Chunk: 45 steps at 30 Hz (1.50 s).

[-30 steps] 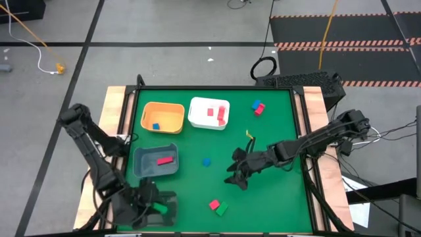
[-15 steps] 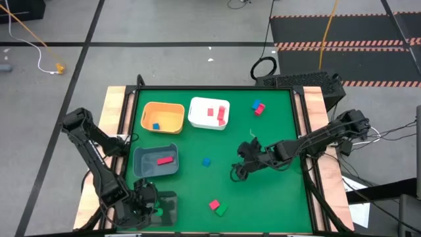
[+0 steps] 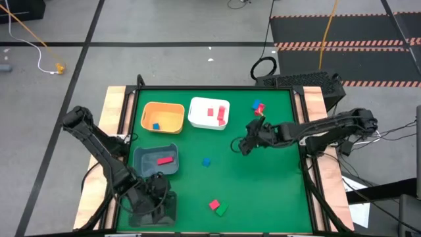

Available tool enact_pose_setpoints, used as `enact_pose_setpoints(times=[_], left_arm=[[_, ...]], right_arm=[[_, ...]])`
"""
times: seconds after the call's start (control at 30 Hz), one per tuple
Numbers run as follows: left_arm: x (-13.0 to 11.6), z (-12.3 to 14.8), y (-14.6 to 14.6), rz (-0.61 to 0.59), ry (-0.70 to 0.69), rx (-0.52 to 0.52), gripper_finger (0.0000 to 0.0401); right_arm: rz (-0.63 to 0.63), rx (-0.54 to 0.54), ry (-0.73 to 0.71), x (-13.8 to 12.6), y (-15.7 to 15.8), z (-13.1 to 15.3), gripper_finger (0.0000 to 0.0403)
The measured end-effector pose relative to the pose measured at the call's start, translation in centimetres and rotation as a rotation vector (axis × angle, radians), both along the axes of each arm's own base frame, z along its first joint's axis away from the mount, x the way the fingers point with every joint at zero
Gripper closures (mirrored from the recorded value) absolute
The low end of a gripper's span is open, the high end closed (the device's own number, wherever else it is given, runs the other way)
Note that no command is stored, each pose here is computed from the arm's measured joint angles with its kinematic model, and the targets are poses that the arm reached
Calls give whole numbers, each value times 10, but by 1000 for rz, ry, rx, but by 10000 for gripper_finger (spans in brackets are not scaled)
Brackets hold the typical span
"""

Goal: Sort & place blocks by color
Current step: Put the top red block into the grey bin

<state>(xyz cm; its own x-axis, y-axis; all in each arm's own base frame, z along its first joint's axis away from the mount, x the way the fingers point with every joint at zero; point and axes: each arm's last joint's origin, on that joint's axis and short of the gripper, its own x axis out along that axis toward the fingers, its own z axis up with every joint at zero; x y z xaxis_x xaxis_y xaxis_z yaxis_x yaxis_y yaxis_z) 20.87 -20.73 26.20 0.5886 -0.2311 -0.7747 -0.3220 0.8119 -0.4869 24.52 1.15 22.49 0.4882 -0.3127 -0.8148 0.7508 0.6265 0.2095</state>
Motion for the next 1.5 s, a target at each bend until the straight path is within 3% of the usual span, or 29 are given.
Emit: enact_pose_setpoints(times=[0.13, 0.4, 0.67, 0.87, 1.1, 1.27, 1.5], left_arm=[[11, 17, 24, -24, -93, 39, 211], [28, 49, 86, 81, -260, 142, 210], [50, 79, 126, 92, -538, 227, 210], [63, 96, 155, 134, -723, 351, 210], [60, 111, 193, 254, -790, 443, 210], [54, 116, 218, 341, -792, 480, 210], [47, 120, 239, 421, -785, 510, 210]], right_arm=[[-49, -31, 13, -3, -25, 3, 104], [-187, -22, 138, -21, -84, 0, 104], [-142, -88, 267, -32, -123, -8, 106], [-92, -96, 356, -26, -141, -29, 106], [-97, -68, 423, -24, -152, -46, 106], [-86, -53, 361, -18, -161, -53, 110], [-78, -50, 382, -19, -165, -57, 173]])
